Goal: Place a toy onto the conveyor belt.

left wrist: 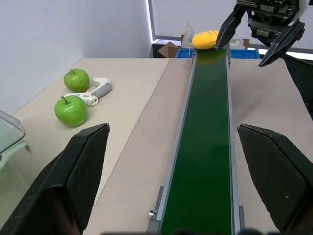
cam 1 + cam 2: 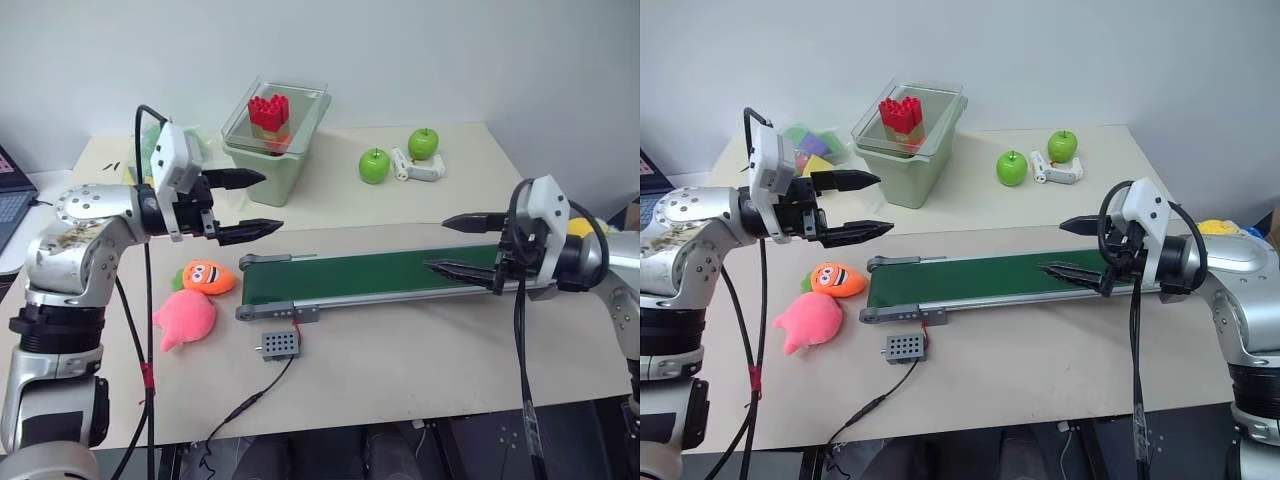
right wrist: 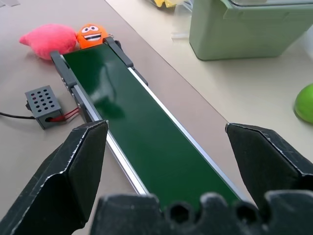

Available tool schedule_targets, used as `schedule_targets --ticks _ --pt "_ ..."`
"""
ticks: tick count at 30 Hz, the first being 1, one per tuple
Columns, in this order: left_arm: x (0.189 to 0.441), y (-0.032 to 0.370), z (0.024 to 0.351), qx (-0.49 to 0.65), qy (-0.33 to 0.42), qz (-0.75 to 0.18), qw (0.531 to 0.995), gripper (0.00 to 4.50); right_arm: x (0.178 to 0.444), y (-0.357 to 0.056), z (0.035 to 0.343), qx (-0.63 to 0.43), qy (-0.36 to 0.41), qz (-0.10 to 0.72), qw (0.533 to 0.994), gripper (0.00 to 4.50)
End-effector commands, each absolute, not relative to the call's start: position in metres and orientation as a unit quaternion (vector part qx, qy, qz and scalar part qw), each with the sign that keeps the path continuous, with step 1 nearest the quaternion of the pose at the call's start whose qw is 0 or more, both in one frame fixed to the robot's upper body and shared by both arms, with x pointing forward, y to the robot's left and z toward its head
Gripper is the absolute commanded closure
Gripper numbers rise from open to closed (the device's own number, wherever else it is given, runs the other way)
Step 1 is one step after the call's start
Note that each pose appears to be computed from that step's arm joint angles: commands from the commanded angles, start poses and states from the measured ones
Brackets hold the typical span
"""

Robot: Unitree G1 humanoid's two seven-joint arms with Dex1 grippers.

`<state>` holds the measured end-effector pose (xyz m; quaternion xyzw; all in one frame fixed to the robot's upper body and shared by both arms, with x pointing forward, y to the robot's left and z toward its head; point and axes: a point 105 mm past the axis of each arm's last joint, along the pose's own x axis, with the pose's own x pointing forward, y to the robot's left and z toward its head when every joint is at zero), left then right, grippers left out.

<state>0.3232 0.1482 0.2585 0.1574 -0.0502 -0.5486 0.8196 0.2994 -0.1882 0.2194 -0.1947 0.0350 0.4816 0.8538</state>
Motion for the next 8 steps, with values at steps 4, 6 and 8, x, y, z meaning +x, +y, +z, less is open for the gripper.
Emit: schedule_targets --ticks 4,6,8 --pt "0.3166 0.1442 0.2733 0.183 -0.08 -0.556 0.807 0.03 0.2978 -0.1863 0.2312 -0.208 0.012 0.482 0.851 0.0" --pt "0.3168 0.1447 0.2728 0.184 -0.079 -0.556 0.807 0.03 0.2978 -0.1863 0.2309 -0.208 0.012 0.482 0.851 0.0" --pt "0.3158 0.1446 0.2705 0.186 -0.072 -0.561 0.803 0.03 0.298 -0.1861 0.2305 -0.208 0.012 0.482 0.851 0.0"
